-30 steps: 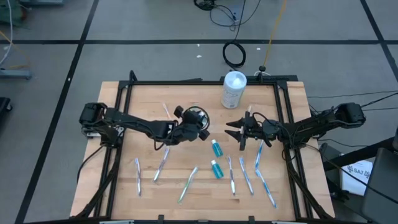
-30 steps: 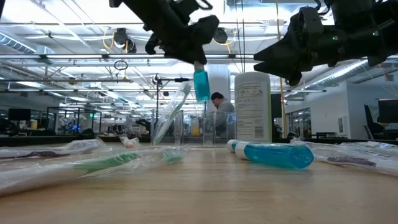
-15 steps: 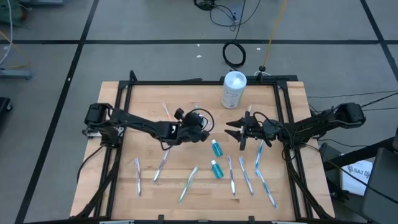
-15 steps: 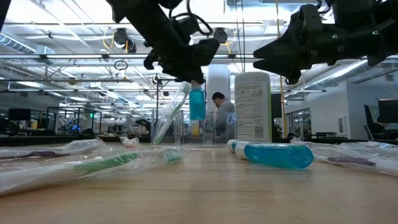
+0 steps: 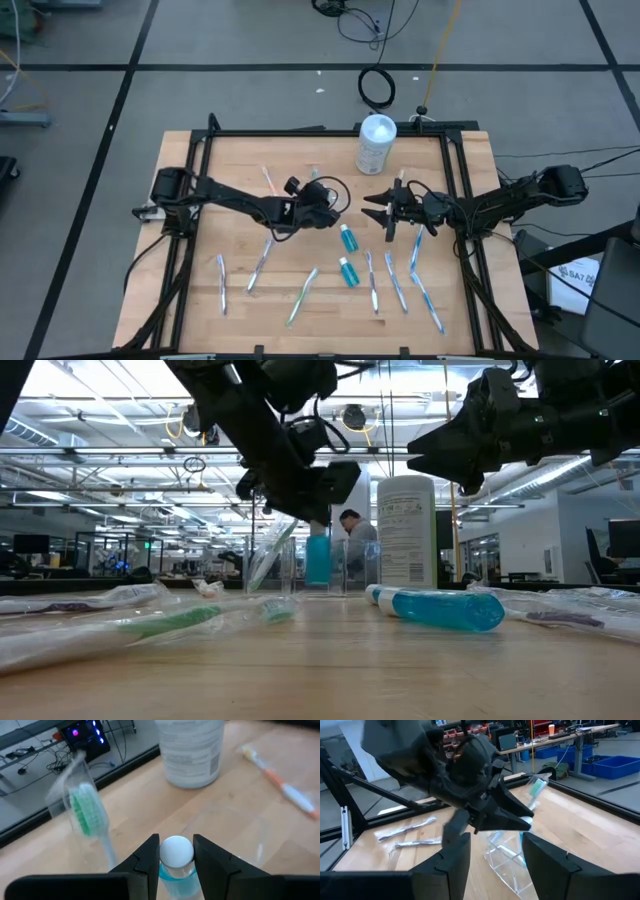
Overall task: Pick & Place toothbrushing station
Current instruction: Put the left blue mouthwash into the transparent organizer
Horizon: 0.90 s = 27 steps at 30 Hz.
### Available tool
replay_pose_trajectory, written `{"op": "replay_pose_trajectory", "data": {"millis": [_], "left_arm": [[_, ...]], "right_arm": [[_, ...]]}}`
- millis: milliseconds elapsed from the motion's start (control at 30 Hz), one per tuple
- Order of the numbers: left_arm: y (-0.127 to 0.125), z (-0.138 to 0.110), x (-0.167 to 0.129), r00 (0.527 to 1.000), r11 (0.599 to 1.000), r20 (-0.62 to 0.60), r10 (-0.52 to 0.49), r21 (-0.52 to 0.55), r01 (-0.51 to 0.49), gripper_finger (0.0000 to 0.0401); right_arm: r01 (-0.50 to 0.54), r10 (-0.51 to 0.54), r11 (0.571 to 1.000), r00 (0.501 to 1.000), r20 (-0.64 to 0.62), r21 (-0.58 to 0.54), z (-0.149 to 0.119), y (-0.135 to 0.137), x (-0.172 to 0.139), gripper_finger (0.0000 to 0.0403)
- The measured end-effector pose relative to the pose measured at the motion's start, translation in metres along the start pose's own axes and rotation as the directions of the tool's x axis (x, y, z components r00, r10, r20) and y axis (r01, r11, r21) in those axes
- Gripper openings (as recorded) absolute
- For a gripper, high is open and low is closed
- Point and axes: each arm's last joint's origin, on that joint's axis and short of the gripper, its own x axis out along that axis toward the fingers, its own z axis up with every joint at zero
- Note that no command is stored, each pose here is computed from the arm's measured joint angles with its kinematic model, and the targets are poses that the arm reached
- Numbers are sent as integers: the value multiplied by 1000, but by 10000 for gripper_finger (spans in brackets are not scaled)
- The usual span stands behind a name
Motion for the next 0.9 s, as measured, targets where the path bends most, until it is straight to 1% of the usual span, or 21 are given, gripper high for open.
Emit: {"op": "replay_pose_trajectory", "data": {"millis": [233, 300, 500, 633, 800, 900], "left_arm": [[3, 1, 5, 1000, 1000, -17, -12, -6, 12, 104], [4, 2, 6, 1000, 999, -22, -20, -33, 20, 104], [8, 3, 12, 994, 994, -72, -87, -71, 82, 104], [11, 5, 17, 990, 991, -91, -111, -87, 103, 104], [13, 6, 18, 988, 990, -99, -116, -89, 108, 104], [12, 6, 18, 987, 991, -101, -122, -59, 116, 104]], "right_arm": [[0, 0, 1000, 1000, -1, 0, 0, 0, 0, 171], [0, 0, 1000, 1000, -1, 0, 0, 0, 0, 171], [0, 0, 1000, 1000, 0, 0, 0, 0, 0, 171], [0, 0, 1000, 1000, -1, 0, 0, 0, 0, 171], [1, -1, 1000, 1000, -4, -1, 0, 0, 0, 171], [2, -2, 1000, 1000, -8, -2, -1, 0, 0, 171]]}}
